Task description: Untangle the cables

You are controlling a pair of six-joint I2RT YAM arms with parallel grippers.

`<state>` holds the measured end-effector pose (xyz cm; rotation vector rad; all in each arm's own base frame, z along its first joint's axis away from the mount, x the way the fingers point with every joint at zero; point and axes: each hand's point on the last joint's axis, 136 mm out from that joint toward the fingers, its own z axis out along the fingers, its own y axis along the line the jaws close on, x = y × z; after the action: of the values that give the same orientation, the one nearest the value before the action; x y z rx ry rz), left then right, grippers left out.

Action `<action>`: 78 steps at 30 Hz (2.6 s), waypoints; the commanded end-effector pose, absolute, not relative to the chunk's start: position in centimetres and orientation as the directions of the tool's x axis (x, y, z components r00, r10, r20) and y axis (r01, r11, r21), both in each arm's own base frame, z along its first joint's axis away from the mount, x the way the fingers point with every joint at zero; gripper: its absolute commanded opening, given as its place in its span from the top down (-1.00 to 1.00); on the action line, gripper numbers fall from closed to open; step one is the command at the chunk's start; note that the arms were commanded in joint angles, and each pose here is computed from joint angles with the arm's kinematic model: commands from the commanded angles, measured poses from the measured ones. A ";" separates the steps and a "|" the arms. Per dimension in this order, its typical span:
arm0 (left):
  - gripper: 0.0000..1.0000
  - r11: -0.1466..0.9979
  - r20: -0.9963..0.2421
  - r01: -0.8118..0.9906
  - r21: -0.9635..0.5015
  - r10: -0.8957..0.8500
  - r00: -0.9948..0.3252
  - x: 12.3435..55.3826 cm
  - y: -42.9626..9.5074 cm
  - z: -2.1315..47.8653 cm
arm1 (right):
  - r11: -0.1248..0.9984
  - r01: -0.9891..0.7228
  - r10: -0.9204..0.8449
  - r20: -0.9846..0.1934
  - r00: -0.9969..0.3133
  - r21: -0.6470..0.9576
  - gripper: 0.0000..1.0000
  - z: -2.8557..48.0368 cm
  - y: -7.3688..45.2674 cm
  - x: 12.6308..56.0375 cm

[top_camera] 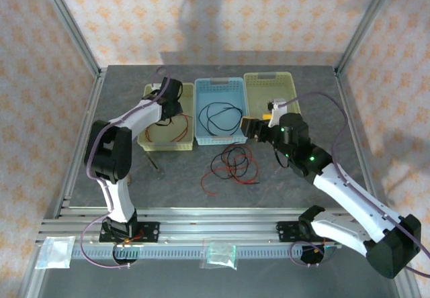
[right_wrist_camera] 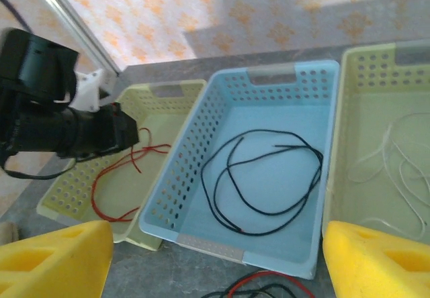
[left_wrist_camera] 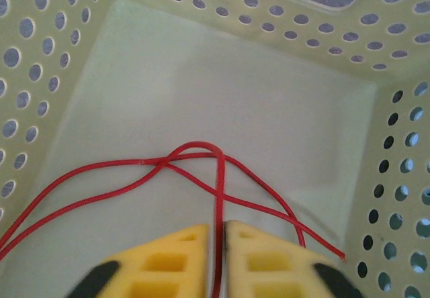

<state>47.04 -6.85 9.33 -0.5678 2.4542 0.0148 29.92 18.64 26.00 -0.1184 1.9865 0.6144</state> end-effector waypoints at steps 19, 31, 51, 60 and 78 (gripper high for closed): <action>-0.99 0.905 -0.606 -0.368 -0.211 -0.417 -0.677 47.2 -7.2 15.6 | 0.933 0.033 0.283 -0.677 -0.680 0.357 -0.99 20.7 15.2 30.7; -0.95 0.952 -0.751 -0.043 -0.302 -0.265 -0.604 40.5 -15.7 23.8 | 0.930 0.105 0.256 -0.415 -0.873 0.353 -0.43 14.8 14.1 27.8; 0.04 0.789 -0.565 0.107 -0.605 -0.331 -0.755 26.2 -28.6 13.1 | 0.907 0.229 0.334 -0.272 -0.902 0.354 0.05 8.3 18.3 24.1; 0.11 0.685 -0.468 0.056 -0.726 -0.432 -0.771 24.8 -28.7 10.2 | 0.878 0.223 0.377 -0.326 -0.867 0.423 0.25 7.2 22.8 24.7; 0.39 0.691 -0.455 0.036 -0.722 -0.435 -0.777 24.8 -28.6 8.4 | 0.898 0.256 0.391 -0.384 -0.837 0.358 0.43 5.2 24.1 27.8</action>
<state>24.81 -28.38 8.33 -0.2954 2.2941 -0.9685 26.53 24.09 4.64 0.4439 2.6599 0.4361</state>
